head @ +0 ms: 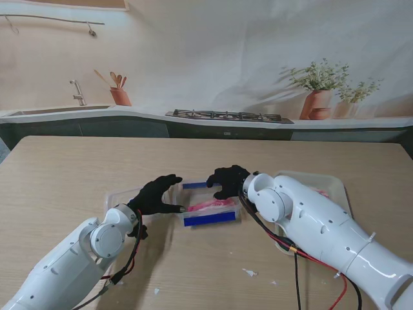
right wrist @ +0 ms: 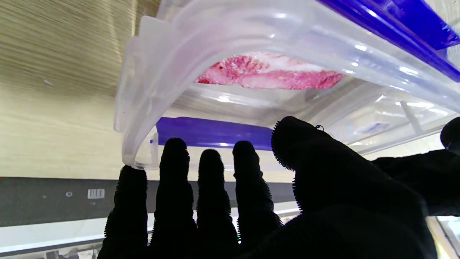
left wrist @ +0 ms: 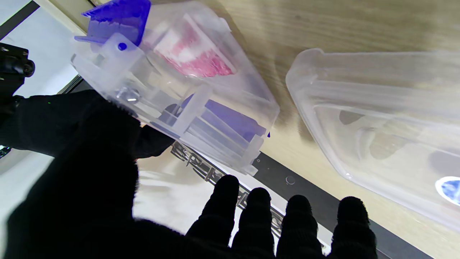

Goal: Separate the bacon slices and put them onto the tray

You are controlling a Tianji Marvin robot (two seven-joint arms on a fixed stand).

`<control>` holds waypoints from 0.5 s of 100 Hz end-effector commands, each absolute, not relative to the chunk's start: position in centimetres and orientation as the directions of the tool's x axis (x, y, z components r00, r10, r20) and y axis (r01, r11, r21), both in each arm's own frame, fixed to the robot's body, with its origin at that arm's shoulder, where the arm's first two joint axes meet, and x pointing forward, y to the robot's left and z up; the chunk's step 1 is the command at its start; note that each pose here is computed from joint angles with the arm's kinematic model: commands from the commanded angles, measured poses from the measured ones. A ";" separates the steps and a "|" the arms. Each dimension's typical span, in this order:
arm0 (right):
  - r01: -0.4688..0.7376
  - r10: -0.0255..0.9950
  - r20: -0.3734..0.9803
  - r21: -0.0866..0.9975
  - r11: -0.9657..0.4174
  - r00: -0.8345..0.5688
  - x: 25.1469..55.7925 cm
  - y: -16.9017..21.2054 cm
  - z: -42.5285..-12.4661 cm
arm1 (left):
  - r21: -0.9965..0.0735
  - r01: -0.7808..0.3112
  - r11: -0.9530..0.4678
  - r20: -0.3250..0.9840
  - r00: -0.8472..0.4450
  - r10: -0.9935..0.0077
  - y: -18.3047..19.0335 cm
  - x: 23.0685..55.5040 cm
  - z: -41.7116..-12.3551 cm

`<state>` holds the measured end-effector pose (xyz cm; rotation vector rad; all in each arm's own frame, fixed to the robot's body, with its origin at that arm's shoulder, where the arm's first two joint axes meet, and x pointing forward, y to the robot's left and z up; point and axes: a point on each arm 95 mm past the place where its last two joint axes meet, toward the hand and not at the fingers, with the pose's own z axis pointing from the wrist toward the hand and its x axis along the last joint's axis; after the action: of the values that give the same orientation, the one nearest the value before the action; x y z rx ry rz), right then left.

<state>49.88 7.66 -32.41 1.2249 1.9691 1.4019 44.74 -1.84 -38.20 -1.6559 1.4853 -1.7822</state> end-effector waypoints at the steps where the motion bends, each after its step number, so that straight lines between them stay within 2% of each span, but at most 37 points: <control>1: 0.441 0.843 0.158 0.892 0.102 -0.514 49.6 8.5 -33.4 | -0.799 -0.432 -0.419 0.563 -0.292 -0.773 -1.8 44.4 -38.6; 27: 0.458 0.845 0.183 0.885 0.081 -0.502 49.2 9.3 -33.9 | -0.800 -0.427 -0.422 0.564 -0.294 -0.772 -1.8 44.5 -38.5; 50: 0.436 0.818 0.199 0.897 0.069 -0.540 47.8 9.9 -32.6 | -0.801 -0.424 -0.421 0.563 -0.295 -0.772 -1.8 44.5 -38.5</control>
<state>48.89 8.76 -32.22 1.2502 1.9524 1.4398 44.76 -1.80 -38.11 -1.6526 1.4790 -1.7893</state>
